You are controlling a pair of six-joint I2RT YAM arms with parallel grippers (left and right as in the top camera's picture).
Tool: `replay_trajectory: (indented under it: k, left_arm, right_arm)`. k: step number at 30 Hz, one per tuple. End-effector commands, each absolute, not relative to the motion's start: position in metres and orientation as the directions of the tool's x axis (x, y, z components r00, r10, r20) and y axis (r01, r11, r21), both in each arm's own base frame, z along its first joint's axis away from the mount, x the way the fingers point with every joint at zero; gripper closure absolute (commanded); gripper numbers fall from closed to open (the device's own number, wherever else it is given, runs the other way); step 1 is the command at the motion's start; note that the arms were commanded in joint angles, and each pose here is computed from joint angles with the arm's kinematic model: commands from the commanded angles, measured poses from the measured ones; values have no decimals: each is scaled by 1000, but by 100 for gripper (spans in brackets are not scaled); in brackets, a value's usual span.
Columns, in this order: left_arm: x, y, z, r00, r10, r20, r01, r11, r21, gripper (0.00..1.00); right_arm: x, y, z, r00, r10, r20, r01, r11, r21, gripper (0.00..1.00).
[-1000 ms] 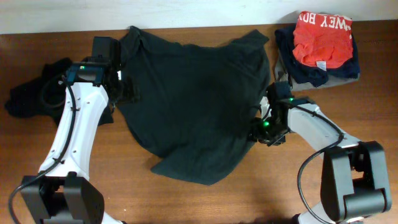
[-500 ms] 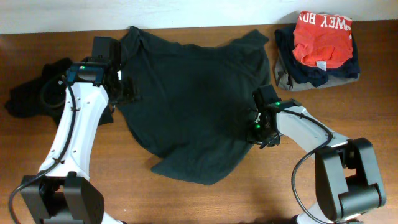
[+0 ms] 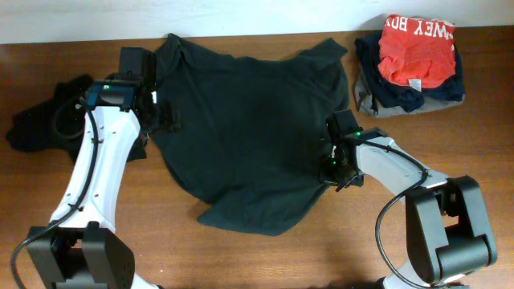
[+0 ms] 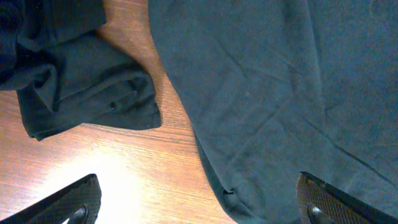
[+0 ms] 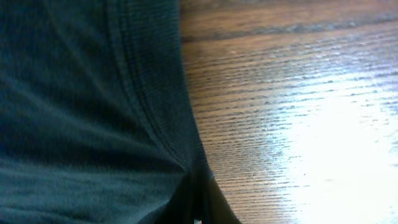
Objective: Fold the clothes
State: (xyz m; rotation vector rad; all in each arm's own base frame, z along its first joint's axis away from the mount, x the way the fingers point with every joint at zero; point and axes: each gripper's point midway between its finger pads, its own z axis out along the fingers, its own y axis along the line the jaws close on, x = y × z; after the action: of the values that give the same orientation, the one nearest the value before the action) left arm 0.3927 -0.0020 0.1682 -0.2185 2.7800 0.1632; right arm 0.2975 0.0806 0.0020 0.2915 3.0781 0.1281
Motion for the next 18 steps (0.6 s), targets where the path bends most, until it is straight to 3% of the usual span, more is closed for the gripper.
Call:
replay_trajectory:
  k: [1, 16, 17, 18]
  left_arm:
    - [391, 1, 169, -926, -143, -349, -185, 979, 91, 1]
    - [389, 1, 166, -932, -143, -333, -184, 978, 94, 1]
    - [388, 1, 165, -934, -143, -327, -183, 978, 96, 1]
    - [387, 1, 163, -937, -143, -319, -182, 979, 97, 1]
  right_arm:
    - [294, 76, -2, -980, 194, -35, 192, 980, 55, 96]
    - [320, -19, 11, -924, 377, -68, 368, 922, 117, 96]
    - [326, -22, 15, -922, 377, -81, 365, 921, 133, 93]
    - [332, -24, 20, -921, 378, -95, 363, 920, 148, 83]
